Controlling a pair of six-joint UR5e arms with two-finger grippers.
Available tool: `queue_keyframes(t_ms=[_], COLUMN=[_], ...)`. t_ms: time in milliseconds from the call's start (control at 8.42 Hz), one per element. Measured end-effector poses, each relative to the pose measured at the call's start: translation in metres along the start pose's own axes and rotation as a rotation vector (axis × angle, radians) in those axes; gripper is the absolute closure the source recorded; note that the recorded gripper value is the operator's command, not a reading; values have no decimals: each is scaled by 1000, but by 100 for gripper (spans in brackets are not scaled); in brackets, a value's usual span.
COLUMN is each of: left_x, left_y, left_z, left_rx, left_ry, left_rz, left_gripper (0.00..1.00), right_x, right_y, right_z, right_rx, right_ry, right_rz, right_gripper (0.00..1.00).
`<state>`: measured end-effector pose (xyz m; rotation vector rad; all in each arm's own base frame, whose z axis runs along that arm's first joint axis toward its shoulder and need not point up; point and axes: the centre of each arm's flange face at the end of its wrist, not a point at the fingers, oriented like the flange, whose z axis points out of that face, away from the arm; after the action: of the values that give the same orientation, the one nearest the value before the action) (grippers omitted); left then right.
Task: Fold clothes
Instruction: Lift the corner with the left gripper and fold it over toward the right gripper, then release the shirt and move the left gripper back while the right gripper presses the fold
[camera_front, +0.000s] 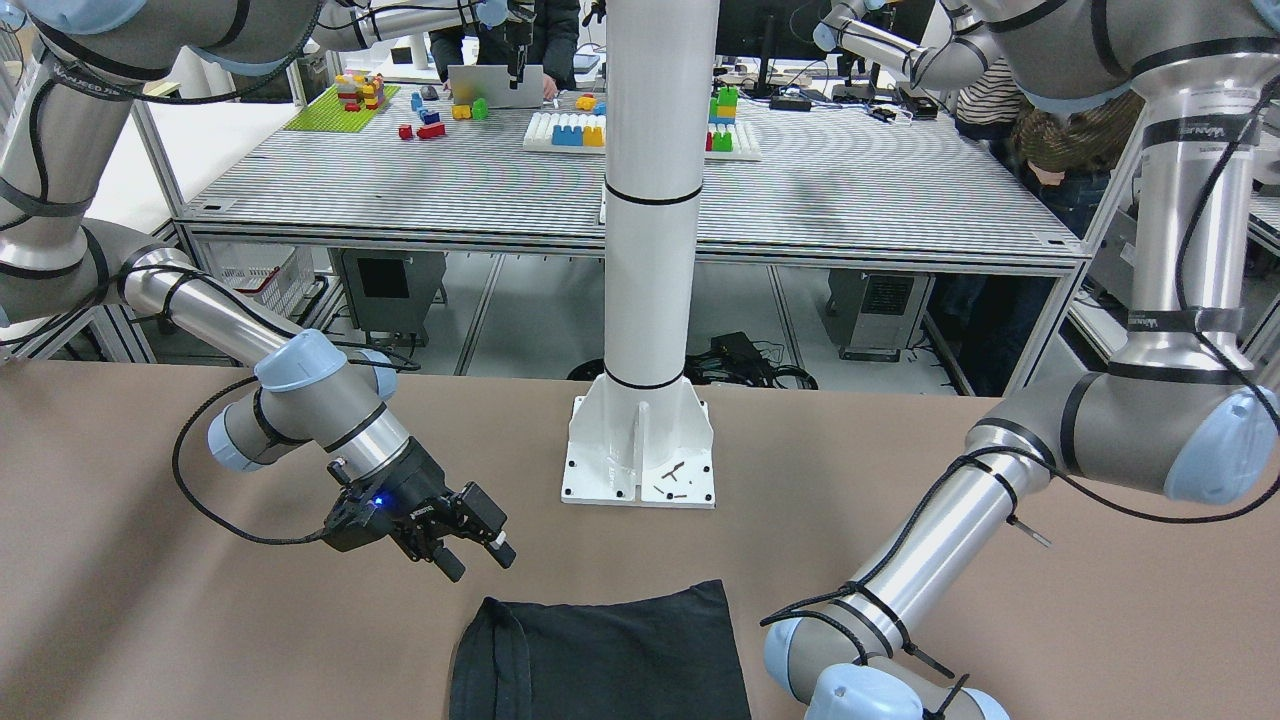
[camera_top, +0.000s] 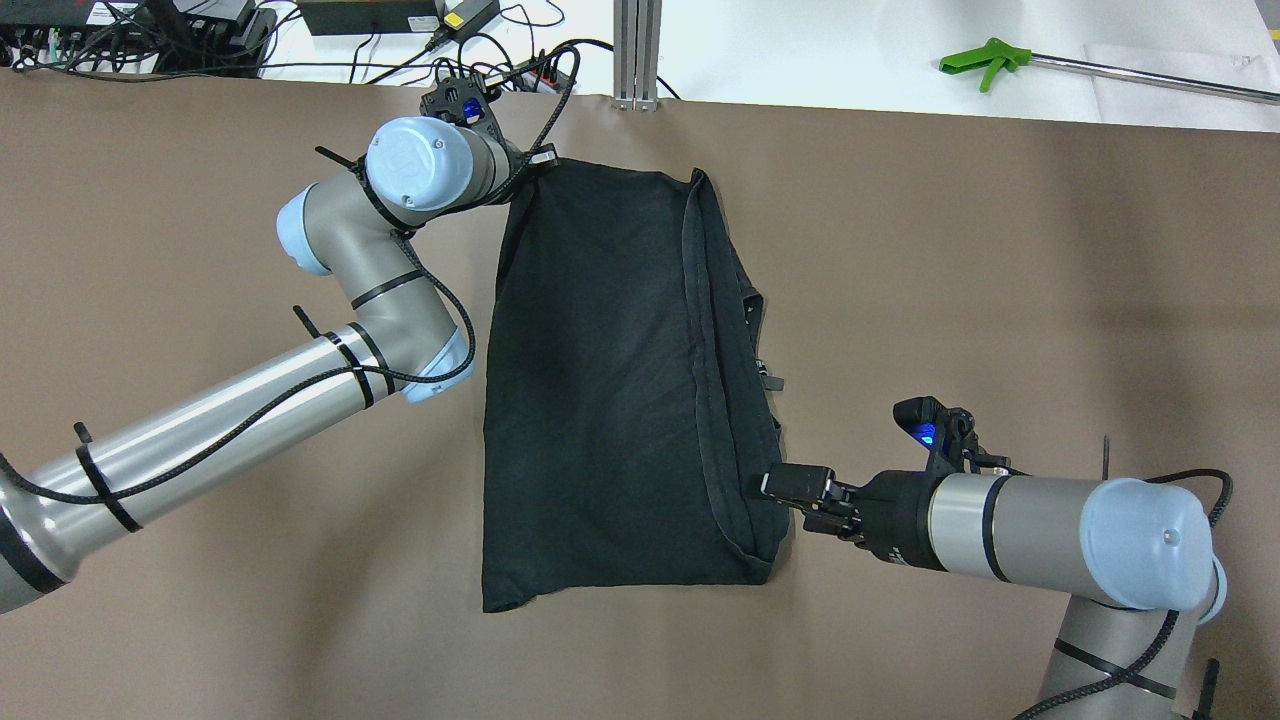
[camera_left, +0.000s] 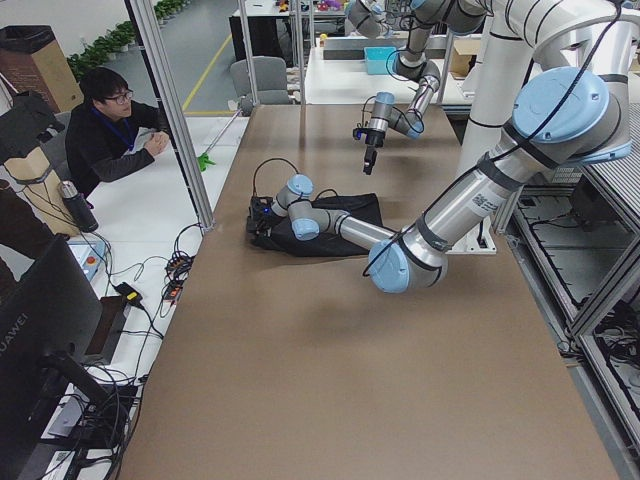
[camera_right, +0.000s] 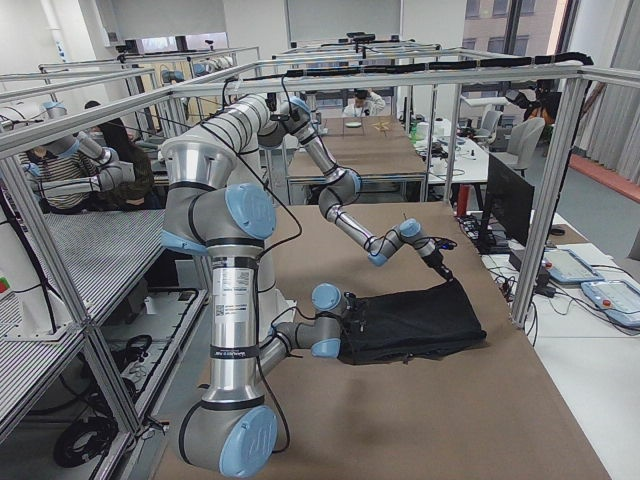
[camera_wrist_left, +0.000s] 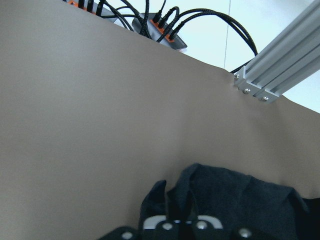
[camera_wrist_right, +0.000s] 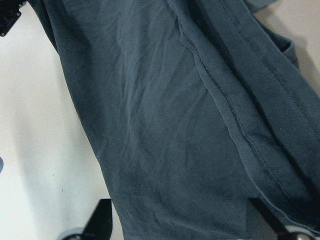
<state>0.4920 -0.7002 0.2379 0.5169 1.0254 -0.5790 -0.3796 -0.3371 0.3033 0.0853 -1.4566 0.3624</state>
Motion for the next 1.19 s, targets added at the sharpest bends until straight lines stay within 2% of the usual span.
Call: queue_keyframes(t_ms=[119, 356, 594, 950, 1069, 1188], left_x=[8, 1, -8, -14, -27, -48], left_y=[-4, -10, -23, -42, -41, -41], left_z=[3, 13, 15, 0, -5, -12], left_rx=[21, 108, 152, 118, 107, 70], left_ry=[-7, -46, -68, -43, -38, -32], left_rz=[8, 13, 11, 12, 10, 13], left_gripper=[5, 5, 5, 5, 5, 5], right_x=[0, 0, 0, -37, -55, -68], right_y=[-2, -6, -12, -16, -19, -23], right_z=[-1, -2, -1, 19, 27, 34], right_rx=[4, 12, 24, 42, 68, 100], right_ry=[-1, 1, 21, 83, 110, 144], right_rz=[0, -5, -4, -47, -95, -164], right_gripper=[6, 6, 6, 6, 6, 6])
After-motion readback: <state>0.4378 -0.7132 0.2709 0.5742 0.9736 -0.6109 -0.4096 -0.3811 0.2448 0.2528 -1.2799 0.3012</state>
